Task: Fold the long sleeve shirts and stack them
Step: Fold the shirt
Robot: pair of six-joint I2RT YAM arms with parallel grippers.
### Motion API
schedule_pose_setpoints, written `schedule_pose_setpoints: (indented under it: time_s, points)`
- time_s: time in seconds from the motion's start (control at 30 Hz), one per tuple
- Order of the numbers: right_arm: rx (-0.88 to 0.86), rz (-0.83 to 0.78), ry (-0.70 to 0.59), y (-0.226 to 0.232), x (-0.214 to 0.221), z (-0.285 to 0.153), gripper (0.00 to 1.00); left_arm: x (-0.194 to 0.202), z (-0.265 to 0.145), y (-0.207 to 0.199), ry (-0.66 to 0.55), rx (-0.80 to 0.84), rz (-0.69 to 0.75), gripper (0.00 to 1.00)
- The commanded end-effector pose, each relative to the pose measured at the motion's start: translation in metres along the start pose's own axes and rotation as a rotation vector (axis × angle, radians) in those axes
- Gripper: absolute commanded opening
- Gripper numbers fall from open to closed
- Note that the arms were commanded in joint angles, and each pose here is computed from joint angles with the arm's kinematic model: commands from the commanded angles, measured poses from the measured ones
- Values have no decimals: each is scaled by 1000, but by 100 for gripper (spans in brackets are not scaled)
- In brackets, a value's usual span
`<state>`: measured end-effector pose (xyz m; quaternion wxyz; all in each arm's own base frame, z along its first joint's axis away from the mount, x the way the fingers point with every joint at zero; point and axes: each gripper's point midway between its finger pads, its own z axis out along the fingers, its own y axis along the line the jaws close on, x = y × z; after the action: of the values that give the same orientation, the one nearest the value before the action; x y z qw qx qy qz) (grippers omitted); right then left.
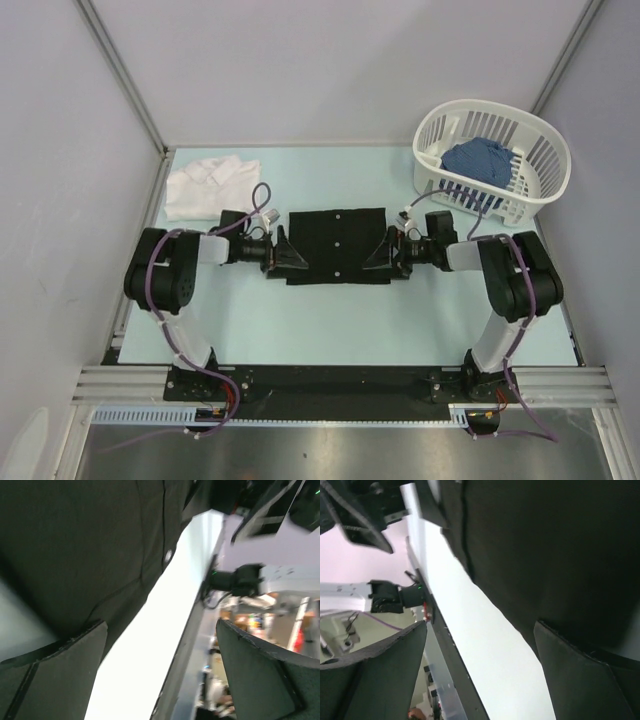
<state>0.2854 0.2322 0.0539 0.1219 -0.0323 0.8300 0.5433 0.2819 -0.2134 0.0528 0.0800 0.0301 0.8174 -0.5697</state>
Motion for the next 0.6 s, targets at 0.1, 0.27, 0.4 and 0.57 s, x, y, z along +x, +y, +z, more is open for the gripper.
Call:
schedule_pose_setpoints:
  time_s: [0.1, 0.27, 0.4, 0.57]
  points:
    - [249, -124, -9, 3, -15, -43, 81, -30, -48, -17, 25, -271, 492, 98]
    - [365, -562, -45, 43, -36, -41, 65, -90, -69, -24, 4, -443, 711, 89]
    - [354, -947, 0, 78, -35, 1, 56, -123, -86, -30, -155, -411, 570, 87]
    - [260, -1243, 137, 84, -19, 79, 47, -137, -111, -36, -259, -477, 525, 99]
